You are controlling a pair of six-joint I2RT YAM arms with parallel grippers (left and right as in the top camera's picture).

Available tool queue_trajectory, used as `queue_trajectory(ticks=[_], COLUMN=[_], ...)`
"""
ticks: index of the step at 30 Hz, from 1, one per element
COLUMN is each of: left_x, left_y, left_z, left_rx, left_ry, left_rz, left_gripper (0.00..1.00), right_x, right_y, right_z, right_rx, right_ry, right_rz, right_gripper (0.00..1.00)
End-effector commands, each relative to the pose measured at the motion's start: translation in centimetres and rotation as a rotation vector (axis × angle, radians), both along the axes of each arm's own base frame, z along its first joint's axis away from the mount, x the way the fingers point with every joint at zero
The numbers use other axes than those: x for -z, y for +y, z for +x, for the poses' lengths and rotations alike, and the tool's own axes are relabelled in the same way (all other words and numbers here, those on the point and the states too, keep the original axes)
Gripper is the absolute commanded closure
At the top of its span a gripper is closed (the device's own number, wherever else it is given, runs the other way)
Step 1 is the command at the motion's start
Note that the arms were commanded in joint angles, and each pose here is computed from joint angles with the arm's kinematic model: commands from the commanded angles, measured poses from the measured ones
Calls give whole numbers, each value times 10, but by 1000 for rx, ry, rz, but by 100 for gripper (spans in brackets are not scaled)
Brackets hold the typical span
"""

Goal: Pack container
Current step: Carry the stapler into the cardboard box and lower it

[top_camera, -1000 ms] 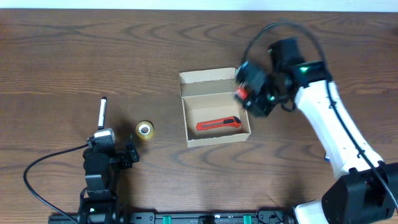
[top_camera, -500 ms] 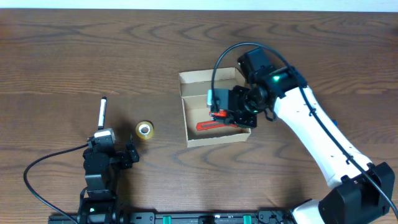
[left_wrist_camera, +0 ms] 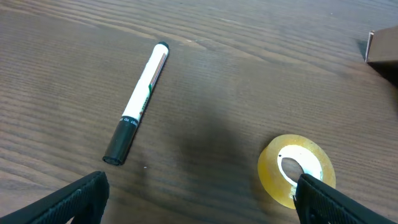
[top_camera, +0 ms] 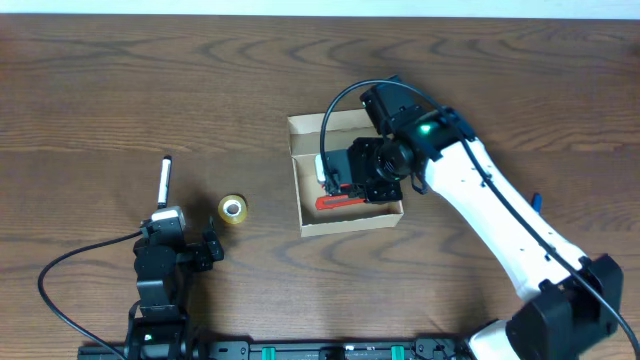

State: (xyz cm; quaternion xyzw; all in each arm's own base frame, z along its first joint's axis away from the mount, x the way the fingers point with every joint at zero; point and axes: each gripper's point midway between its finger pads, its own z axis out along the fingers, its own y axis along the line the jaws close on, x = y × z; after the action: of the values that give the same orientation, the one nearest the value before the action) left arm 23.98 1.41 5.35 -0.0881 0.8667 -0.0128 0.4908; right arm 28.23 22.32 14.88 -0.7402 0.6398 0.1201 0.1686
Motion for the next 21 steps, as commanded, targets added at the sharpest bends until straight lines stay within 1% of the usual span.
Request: queue_trajectory(ticks=[1, 14, 21], left_x=[12, 12, 12], left_y=[0, 0, 0], left_z=[-7, -7, -7], left_rx=[-6, -6, -6], left_ry=[53, 51, 51], left_rz=[-14, -14, -14], left_gripper=[5, 5, 5], right_x=[17, 86, 120], right_y=[7, 0, -2], right_z=[4, 19, 18], right_rx=[-55, -64, -67], right_ry=[22, 102, 167], right_rz=[-23, -155, -197], right_gripper=[99, 99, 99])
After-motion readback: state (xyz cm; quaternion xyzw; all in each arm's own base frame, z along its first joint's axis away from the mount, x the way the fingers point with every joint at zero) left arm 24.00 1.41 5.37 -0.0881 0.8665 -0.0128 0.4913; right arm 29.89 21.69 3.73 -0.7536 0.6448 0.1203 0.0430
